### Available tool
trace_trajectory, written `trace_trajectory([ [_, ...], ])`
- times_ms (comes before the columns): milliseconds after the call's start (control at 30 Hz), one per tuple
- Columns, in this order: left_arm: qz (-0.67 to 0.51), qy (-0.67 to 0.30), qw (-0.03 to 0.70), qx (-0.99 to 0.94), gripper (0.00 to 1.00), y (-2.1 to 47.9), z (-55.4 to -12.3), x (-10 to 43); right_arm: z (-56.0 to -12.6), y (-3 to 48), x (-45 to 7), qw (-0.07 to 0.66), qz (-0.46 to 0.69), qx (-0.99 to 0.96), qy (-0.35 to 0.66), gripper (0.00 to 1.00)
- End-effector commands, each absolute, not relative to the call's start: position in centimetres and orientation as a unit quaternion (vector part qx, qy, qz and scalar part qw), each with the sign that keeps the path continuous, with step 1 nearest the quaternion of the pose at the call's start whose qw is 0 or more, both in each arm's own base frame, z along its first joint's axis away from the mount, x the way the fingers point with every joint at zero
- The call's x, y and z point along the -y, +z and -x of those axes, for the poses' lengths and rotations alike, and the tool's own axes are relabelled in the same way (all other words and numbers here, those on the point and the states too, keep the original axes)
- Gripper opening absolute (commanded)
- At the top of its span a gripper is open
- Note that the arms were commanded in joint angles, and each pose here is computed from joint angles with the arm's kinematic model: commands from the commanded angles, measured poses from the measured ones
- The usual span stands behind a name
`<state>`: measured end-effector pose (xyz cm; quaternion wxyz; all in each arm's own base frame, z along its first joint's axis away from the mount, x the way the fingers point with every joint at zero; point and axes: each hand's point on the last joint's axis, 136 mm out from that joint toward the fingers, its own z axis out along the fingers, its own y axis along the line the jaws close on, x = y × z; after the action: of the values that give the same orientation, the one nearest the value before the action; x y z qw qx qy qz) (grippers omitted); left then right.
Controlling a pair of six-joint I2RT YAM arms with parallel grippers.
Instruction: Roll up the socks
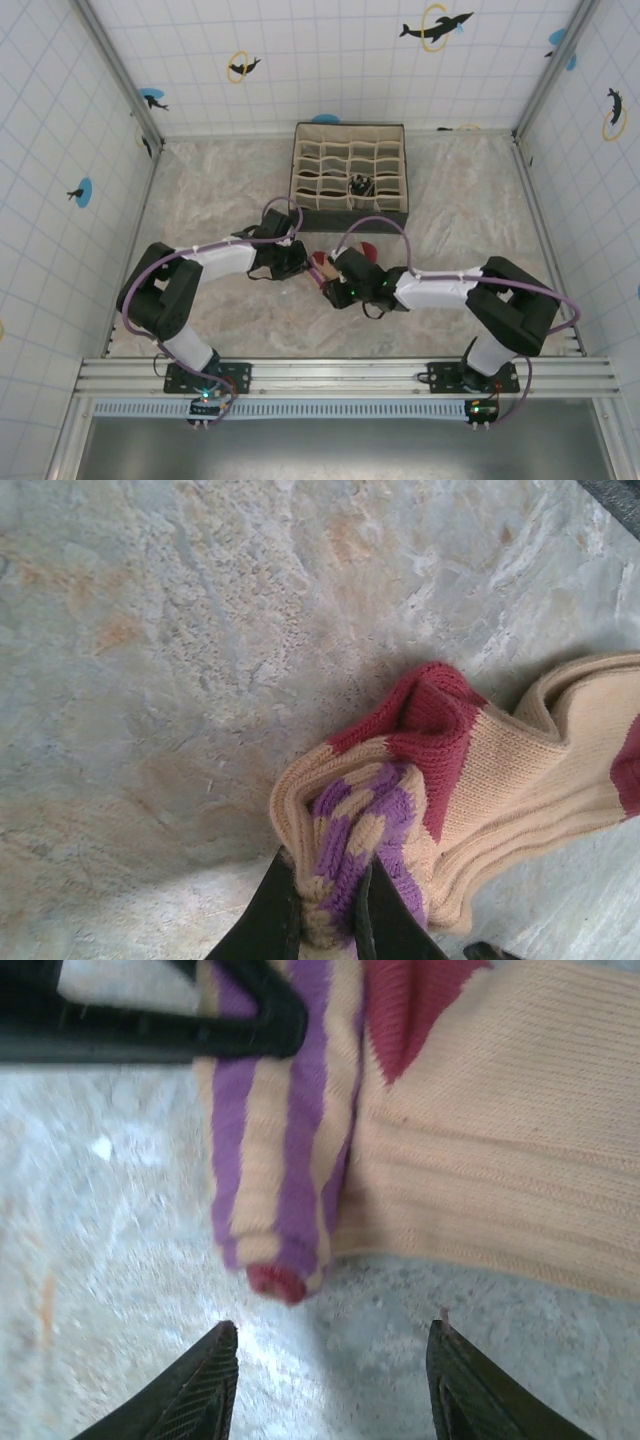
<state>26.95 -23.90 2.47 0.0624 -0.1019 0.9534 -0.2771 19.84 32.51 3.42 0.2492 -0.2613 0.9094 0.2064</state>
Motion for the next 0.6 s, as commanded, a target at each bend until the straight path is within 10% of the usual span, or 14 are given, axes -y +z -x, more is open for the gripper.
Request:
trace_trajectory([
  [0,0.104,-0.227,0.030,-0.968,0.00,1.5,-25.3,21.9,-21.0,5.2,-31.4,0.327,0.318,-0.884,0.096,0.58],
  [567,0.100,-0.229,0.004,-0.968,0.00,1.6,-24.6,22.2,-18.4,4.2,-38.3,0.448,0.495,-0.729,-0.151,0.66],
])
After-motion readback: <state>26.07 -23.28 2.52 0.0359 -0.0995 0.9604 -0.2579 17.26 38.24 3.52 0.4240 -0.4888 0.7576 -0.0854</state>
